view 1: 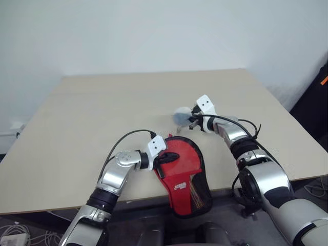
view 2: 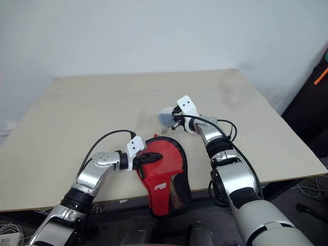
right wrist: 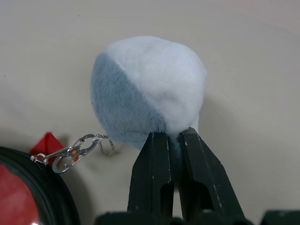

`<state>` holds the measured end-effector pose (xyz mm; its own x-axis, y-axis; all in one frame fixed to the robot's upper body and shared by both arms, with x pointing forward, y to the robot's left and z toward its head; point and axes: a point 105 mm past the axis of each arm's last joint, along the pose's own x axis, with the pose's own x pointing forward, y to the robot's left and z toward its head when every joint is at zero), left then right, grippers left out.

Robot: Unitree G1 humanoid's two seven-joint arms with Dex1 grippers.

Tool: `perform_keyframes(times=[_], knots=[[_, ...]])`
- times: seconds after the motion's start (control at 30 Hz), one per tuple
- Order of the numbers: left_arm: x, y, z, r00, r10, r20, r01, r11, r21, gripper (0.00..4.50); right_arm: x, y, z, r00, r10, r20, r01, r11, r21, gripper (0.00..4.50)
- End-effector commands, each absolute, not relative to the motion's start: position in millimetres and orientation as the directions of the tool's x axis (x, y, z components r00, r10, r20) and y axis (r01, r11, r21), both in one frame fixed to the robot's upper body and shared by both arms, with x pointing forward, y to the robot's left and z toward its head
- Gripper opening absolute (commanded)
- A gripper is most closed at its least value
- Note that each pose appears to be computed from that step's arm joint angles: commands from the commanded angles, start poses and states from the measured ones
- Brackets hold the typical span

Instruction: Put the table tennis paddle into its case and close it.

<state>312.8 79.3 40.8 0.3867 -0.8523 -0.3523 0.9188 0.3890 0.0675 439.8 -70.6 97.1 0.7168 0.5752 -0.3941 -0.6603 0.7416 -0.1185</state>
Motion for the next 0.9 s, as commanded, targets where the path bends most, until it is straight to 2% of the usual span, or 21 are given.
perform_keyframes(times=[0.03, 0.73, 0.9], knots=[[297.7, 95.3, -3.8, 0.370, -0.806, -0.462, 0.907, 0.422, -0.010, 0.00, 445.3, -84.4, 130.9, 0.762, 0.570, -0.308, -0.634, 0.755, -0.169, 0.03], [294.3, 106.9, -17.8, 0.345, -0.794, -0.501, 0.896, 0.438, -0.078, 0.00, 403.7, -137.4, 122.6, 0.767, 0.523, -0.371, -0.618, 0.758, -0.209, 0.03], [297.4, 107.9, -16.4, 0.341, -0.791, -0.508, 0.897, 0.435, -0.076, 0.00, 381.0, -145.6, 120.6, 0.743, 0.552, -0.379, -0.653, 0.720, -0.233, 0.03]])
